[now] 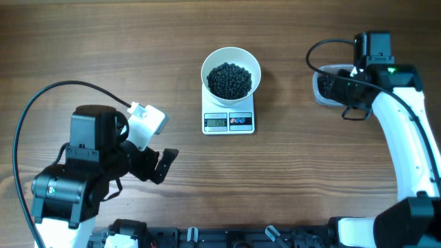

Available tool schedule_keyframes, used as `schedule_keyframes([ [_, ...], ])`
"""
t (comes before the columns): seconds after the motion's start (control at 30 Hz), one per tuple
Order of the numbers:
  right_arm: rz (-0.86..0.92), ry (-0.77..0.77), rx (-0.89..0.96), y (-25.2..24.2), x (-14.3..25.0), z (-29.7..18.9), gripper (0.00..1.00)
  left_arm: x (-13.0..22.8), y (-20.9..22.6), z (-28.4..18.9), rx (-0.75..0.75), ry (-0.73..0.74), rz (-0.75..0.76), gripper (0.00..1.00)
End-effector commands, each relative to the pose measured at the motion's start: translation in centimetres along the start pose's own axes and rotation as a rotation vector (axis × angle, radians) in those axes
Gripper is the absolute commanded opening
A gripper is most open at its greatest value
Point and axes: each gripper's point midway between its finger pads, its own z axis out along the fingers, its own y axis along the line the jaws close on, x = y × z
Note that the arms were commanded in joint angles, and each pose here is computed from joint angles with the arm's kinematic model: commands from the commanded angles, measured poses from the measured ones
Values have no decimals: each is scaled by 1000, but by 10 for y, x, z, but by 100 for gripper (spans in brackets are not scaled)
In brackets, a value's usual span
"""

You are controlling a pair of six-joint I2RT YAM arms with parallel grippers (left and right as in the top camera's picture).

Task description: Scoop item into bowl and weigh 150g on scale

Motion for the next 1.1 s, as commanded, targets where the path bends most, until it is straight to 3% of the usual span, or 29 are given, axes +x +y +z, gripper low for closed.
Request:
schedule_keyframes([
  [0.0,-25,-28,38,-3,-11,14,6,-4,2,-4,-13,-17,20,100],
  [0.1,-39,-78,54,-4,-23,14,8,-4,2,-4,-13,-17,20,100],
  [0.47,-294,-28,86,-5,-15,24,5,-4,2,-4,-13,-17,20,100],
  [0.83,-495,-29,304,-30,-23,24,5,-4,2,-4,-13,-17,20,100],
  [1.07,-412,-46,321,-33,-24,22,4,-4,2,-4,-13,-17,20,100],
])
